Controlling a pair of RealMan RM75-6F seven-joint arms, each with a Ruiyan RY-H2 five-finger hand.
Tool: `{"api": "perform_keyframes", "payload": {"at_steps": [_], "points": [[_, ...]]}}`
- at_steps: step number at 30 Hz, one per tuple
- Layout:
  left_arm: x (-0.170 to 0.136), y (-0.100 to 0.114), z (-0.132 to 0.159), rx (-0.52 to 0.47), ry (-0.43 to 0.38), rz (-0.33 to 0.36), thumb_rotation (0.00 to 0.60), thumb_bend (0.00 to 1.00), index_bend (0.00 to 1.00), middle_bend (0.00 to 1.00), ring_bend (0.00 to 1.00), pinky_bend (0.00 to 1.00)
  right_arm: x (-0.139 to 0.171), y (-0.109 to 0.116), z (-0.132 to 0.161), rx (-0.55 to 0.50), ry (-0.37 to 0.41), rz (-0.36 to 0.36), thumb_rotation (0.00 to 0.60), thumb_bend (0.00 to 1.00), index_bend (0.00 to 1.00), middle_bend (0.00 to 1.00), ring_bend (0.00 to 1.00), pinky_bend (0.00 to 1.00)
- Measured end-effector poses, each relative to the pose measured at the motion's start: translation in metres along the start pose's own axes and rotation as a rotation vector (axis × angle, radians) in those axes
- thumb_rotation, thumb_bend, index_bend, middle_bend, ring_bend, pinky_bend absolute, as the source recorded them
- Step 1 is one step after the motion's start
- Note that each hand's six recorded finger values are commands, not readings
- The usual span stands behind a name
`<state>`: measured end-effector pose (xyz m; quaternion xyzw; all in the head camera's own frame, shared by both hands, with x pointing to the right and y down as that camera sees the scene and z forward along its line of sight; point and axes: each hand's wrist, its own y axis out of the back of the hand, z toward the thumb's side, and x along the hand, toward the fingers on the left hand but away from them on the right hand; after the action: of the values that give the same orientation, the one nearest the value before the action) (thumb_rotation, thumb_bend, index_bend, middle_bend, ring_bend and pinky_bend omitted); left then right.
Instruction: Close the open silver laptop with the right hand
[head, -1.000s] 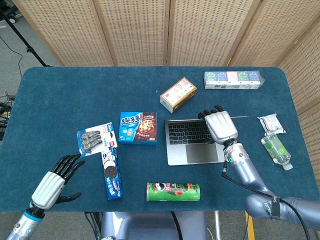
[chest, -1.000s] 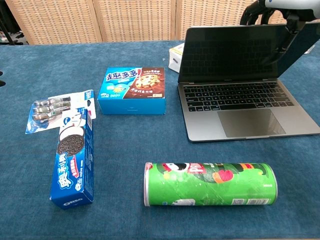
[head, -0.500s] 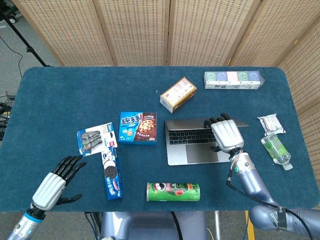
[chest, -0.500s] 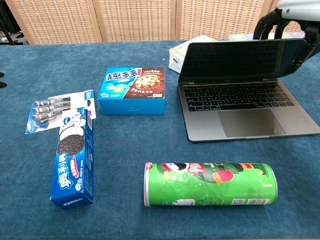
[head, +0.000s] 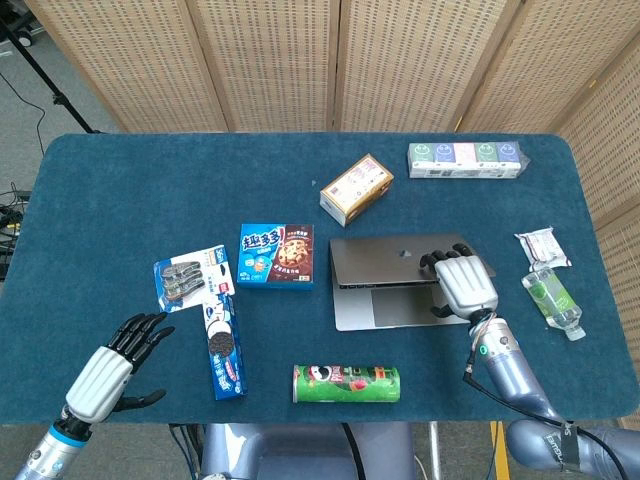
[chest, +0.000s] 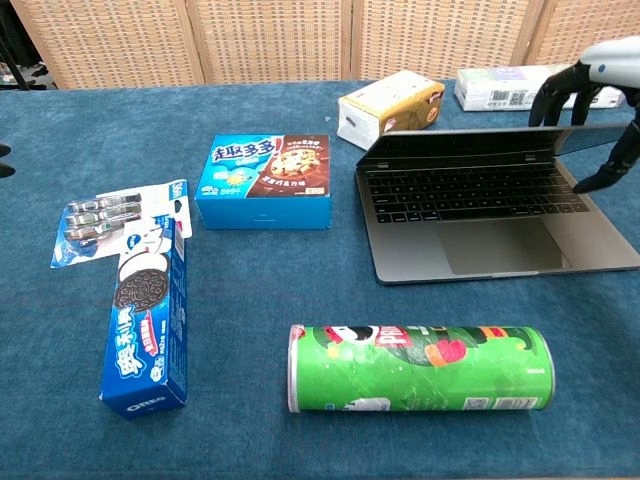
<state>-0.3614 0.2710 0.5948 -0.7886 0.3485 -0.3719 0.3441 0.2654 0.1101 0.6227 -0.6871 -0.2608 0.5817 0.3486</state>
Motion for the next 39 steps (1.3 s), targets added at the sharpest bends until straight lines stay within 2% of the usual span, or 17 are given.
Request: {"api": "perform_keyframes", "payload": {"at_steps": [18, 39], "points": [[0.0, 0.001, 0.001, -0.001, -0.002, 0.002, 0.6, 0.0, 0.13, 0.0, 0.07, 0.09, 0.006, -0.021, -0.014, -0.019, -0.028, 0.048, 0.6, 0.0, 0.3, 0.31, 0.36, 0.16], [0.0, 0.001, 0.001, 0.002, -0.001, 0.003, 0.6, 0.0, 0.13, 0.0, 0.07, 0.09, 0.005, -0.067, -0.028, -0.069, -0.051, 0.134, 0.6, 0.0, 0.29, 0.31, 0.36, 0.16]]}}
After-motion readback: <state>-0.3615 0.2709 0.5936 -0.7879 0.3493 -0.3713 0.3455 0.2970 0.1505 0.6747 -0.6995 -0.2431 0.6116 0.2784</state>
